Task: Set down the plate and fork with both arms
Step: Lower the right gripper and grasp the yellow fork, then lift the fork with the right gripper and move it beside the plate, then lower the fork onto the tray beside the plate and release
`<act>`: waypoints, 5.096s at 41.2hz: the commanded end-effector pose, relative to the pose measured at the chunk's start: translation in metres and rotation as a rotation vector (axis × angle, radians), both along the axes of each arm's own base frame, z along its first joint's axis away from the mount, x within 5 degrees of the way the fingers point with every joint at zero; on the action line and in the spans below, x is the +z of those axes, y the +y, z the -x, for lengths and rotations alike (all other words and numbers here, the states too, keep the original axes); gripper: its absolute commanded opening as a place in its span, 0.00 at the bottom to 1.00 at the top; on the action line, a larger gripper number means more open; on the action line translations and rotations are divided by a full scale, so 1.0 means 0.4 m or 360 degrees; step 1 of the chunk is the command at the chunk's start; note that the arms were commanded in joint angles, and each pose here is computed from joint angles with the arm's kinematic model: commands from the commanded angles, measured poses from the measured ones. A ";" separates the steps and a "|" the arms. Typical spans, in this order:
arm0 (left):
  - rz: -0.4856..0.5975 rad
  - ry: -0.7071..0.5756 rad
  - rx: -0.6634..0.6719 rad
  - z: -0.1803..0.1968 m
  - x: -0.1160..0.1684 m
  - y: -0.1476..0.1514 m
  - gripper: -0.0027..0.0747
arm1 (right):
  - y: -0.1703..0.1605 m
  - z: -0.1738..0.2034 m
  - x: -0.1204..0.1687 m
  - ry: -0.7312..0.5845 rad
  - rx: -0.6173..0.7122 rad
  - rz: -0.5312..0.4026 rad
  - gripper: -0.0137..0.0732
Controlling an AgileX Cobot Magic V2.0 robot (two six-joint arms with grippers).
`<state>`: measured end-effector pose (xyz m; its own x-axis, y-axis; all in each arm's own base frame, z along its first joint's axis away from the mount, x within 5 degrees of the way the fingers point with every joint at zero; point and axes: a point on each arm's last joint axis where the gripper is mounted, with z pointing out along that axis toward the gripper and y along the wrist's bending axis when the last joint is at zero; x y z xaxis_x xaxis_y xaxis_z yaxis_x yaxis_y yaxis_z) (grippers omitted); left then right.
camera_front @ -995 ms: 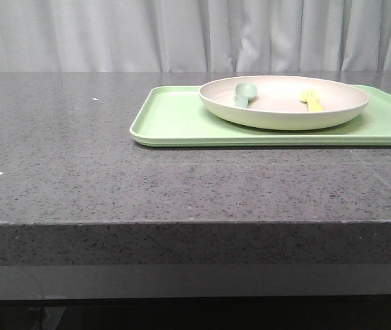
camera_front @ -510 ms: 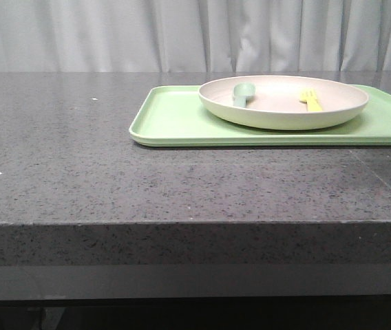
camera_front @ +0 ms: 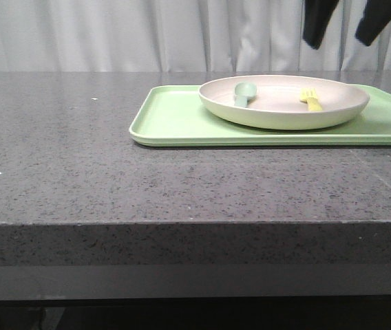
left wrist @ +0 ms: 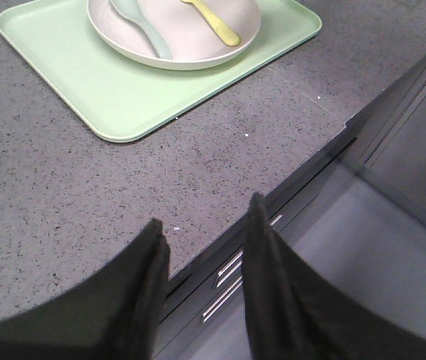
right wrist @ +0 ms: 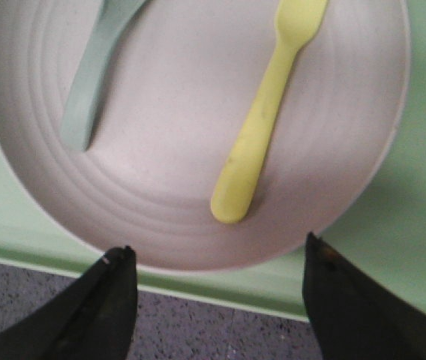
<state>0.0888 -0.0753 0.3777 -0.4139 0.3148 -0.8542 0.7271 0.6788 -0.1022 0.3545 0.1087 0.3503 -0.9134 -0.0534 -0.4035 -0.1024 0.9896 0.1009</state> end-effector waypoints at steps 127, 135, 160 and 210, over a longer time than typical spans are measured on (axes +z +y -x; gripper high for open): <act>0.0103 -0.0089 0.0031 -0.003 0.032 -0.002 0.35 | -0.286 -0.149 -0.099 0.0214 -0.0248 -0.0080 0.27; 0.0103 -0.0089 0.0031 -0.003 0.032 -0.002 0.35 | -0.287 -0.174 -0.155 0.0290 -0.0251 -0.0078 0.27; 0.0103 -0.0089 0.0031 -0.003 0.032 -0.002 0.35 | -0.284 -0.141 -0.079 0.0182 -0.0244 -0.0080 0.57; 0.0123 -0.0123 0.0055 -0.008 0.037 -0.001 0.35 | -0.226 0.628 0.104 -0.0727 0.0057 0.0040 0.57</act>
<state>0.0902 -0.0752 0.3790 -0.4031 0.3016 -0.8640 0.7210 0.6861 -0.0969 0.1170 0.0221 0.3861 -0.7354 -0.0940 -0.6711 -0.1577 0.9869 0.0346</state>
